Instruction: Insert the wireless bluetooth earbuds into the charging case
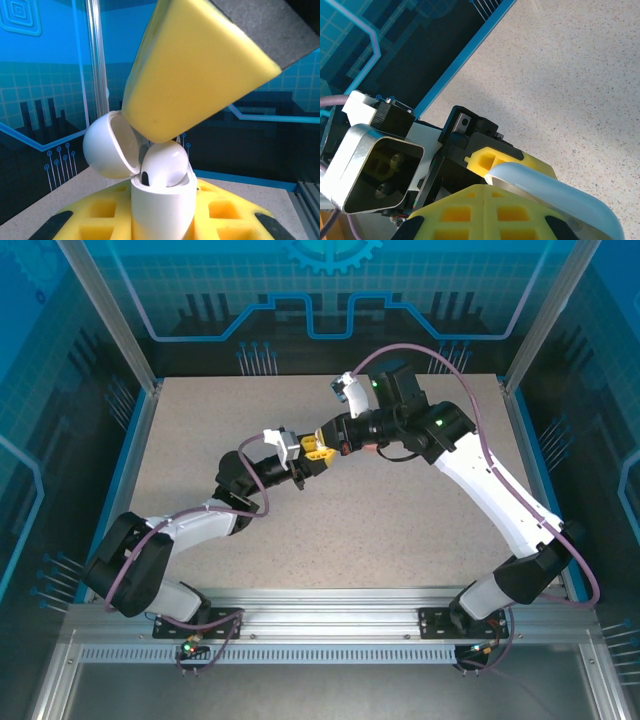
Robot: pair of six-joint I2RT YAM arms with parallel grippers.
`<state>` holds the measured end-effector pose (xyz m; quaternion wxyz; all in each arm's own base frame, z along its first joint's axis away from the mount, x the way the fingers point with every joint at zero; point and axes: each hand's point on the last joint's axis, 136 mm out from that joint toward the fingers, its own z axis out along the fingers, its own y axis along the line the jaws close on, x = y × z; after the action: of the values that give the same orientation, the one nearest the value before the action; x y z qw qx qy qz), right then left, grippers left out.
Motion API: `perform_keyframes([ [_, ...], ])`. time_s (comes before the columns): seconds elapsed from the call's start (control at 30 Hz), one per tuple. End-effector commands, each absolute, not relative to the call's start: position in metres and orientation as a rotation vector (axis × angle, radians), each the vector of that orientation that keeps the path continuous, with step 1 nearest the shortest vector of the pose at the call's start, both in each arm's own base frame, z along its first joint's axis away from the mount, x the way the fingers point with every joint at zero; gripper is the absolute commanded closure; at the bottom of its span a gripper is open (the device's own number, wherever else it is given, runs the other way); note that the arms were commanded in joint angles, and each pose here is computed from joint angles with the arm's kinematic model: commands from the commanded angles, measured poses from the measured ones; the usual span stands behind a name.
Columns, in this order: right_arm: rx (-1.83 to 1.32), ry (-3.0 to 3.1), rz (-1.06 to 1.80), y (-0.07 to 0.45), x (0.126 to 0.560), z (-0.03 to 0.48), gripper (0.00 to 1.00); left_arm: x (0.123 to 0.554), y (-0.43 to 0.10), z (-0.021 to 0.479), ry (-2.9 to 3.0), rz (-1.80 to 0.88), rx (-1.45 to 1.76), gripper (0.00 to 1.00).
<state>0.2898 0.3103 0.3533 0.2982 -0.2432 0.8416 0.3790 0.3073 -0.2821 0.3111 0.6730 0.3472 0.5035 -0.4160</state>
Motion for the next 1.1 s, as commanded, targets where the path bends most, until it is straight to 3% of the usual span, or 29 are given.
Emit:
perform_keyframes([
  [0.0, -0.684, 2.245, 1.065, 0.322, 0.279, 0.350, 0.98, 0.304, -0.281, 0.332, 1.060, -0.903, 0.783, 1.00],
  [0.33, -0.669, 2.207, 1.005, 0.314, 0.285, 0.362, 0.93, 0.305, -0.282, 0.331, 1.068, -0.906, 0.777, 1.00],
  [0.67, -0.610, 2.048, 0.973, 0.291, 0.312, 0.417, 0.91, 0.306, -0.282, 0.327, 1.080, -0.914, 0.779, 1.00],
  [1.07, -0.606, 2.292, 0.906, 0.303, 0.380, 0.347, 0.93, 0.308, -0.289, 0.329, 1.079, -0.931, 0.790, 1.00],
])
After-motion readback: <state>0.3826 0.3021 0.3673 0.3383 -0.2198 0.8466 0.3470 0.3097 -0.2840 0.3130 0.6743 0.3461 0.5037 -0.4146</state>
